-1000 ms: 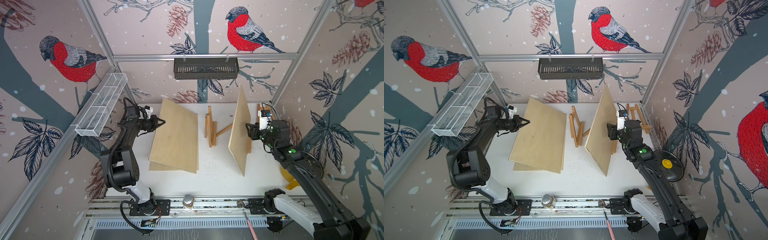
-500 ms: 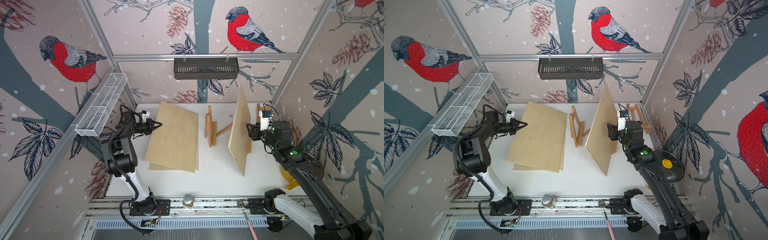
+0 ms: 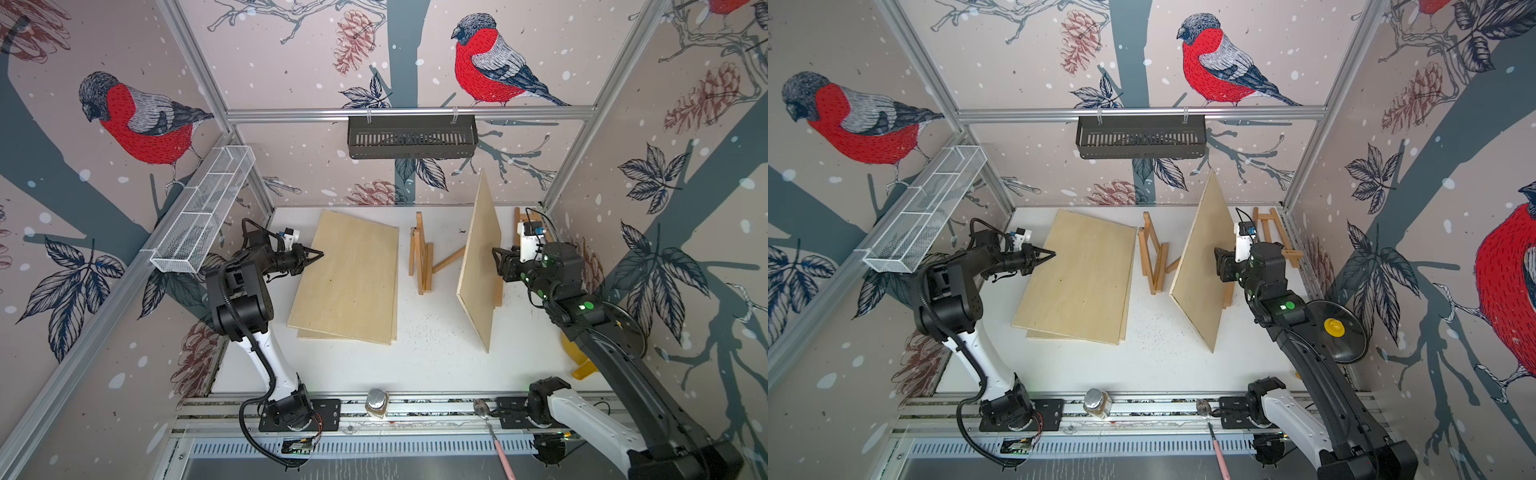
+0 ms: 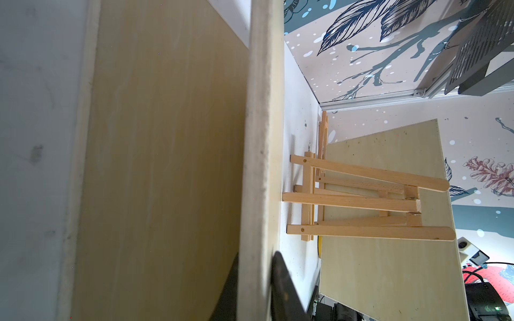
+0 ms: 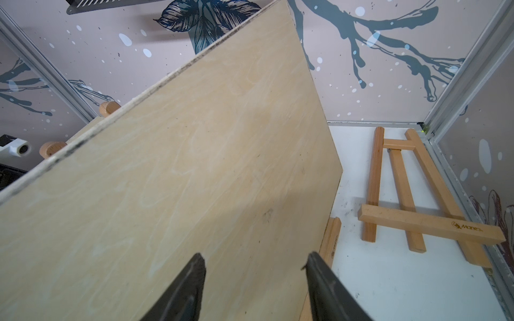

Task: Disassemble the easel
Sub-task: Place the drawing board on the drawing board, then adjust the drawing board.

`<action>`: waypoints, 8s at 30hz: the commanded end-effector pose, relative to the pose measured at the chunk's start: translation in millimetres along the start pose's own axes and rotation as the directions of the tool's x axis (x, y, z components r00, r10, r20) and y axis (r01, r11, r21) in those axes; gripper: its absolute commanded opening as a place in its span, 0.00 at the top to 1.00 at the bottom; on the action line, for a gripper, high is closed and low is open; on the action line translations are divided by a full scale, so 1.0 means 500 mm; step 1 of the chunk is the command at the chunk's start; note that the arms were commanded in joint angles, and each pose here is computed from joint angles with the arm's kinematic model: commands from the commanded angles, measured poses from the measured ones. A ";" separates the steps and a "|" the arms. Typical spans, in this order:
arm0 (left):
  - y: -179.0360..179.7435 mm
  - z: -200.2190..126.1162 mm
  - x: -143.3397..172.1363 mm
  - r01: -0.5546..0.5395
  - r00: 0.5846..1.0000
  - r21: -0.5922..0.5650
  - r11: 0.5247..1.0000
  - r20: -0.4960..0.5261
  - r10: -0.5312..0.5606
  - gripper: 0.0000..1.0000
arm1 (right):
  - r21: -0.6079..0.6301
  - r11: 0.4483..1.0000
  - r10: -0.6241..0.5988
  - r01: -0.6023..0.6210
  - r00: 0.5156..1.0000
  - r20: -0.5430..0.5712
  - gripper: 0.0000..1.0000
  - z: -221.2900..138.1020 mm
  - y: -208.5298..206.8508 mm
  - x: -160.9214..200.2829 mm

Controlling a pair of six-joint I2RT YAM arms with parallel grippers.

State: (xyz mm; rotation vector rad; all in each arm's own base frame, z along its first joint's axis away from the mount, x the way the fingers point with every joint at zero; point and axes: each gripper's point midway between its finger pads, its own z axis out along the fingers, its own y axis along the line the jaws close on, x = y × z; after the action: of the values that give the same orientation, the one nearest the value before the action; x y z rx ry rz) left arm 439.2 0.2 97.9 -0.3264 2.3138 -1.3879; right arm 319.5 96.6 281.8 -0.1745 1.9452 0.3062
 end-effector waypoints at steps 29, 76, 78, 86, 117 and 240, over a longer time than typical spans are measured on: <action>0.281 -0.007 0.017 0.115 0.990 -0.510 0.852 -0.013 -0.141 0.58 | -0.004 1.000 -0.008 0.008 1.000 0.016 0.41 0.002 0.003 -0.007; -0.444 -0.127 0.166 -0.425 0.755 -0.474 0.771 0.284 0.591 0.38 | 0.131 0.991 -0.014 -0.010 0.983 0.180 0.39 -0.115 -0.032 -0.111; -0.451 -0.103 0.180 -0.442 0.755 -0.471 0.763 0.264 0.600 0.39 | 0.117 0.993 -0.020 -0.005 0.978 0.206 0.40 -0.137 -0.023 -0.133; -0.493 0.017 0.218 -0.512 0.753 -0.432 0.742 0.191 0.630 0.42 | -0.096 0.995 -0.005 0.029 0.971 0.238 0.54 -0.167 0.074 -0.187; -0.142 -0.141 0.059 -0.174 0.942 -0.802 0.571 0.032 0.333 0.51 | -0.436 0.787 -0.557 0.437 0.807 -0.198 0.90 -0.120 0.650 0.322; 0.175 -0.134 0.274 -0.103 0.964 -0.910 0.402 -0.190 -0.184 0.44 | -0.249 0.928 -0.371 0.275 0.669 -0.643 0.69 0.182 0.492 0.537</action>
State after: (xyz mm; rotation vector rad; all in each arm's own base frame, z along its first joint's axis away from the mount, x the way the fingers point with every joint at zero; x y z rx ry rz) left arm 316.8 62.7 18.3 -0.5121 2.9854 0.2111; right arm 229.6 356.3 21.7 -0.8503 2.5992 0.0831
